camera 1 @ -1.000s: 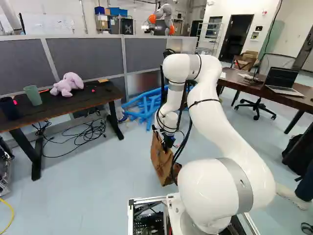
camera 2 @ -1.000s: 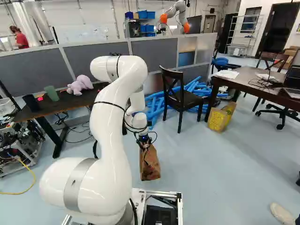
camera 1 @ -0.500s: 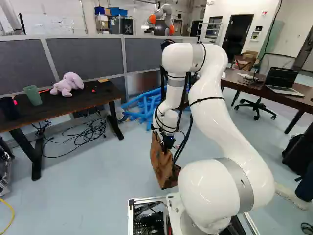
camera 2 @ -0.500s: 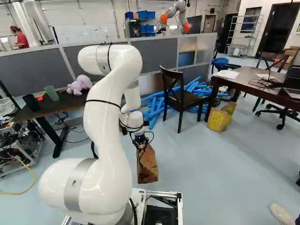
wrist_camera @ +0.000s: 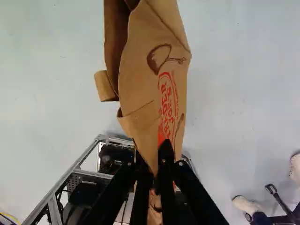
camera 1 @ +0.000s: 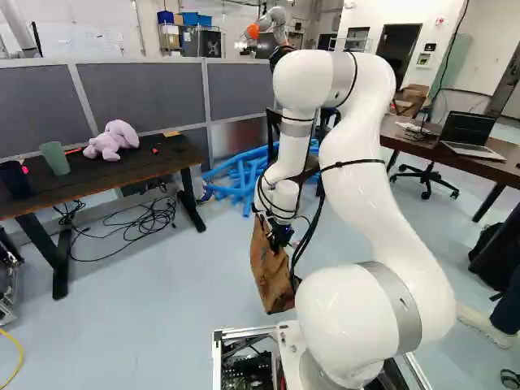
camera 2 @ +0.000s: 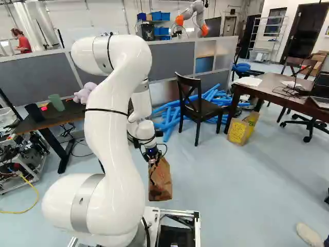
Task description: Pick up the bag on the ground and place it on the table
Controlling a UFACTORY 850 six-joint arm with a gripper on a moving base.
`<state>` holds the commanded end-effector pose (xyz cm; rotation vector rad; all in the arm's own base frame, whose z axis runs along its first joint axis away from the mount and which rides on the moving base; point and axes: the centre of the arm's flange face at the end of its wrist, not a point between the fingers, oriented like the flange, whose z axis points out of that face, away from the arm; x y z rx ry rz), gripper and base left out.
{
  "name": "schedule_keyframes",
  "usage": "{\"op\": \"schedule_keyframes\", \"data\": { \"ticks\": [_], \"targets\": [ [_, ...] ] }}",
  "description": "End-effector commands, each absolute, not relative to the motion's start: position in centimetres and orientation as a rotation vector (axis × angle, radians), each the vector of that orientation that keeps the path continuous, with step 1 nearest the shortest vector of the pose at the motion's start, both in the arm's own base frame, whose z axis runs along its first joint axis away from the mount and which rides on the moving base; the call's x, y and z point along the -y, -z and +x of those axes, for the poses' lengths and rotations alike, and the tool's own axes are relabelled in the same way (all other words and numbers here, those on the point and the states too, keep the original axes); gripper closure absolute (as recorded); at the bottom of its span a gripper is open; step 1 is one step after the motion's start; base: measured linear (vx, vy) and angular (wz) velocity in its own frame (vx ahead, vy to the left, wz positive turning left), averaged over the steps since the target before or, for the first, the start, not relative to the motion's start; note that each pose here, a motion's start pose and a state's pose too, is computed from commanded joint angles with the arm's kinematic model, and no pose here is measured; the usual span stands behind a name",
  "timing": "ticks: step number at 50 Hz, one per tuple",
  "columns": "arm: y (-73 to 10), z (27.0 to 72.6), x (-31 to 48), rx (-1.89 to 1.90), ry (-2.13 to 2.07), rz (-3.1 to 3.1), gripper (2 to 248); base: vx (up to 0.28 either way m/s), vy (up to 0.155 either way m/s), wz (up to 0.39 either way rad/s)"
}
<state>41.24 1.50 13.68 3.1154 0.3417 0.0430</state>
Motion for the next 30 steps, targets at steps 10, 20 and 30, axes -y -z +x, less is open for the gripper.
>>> {"op": "schedule_keyframes", "data": {
  "ticks": [10, 20, 30],
  "targets": [
    [-15.2, 40.5, -1.5, -0.342, -0.065, 3.114, 225, 0.000, 0.000, 0.000],
    [-16.7, 39.9, -1.5, -0.342, -0.088, 3.113, 225, 0.000, 0.000, 0.000],
    [-18.1, 39.3, -1.5, -0.342, -0.090, 3.117, 225, 0.000, 0.000, 0.000]
  ]
}}
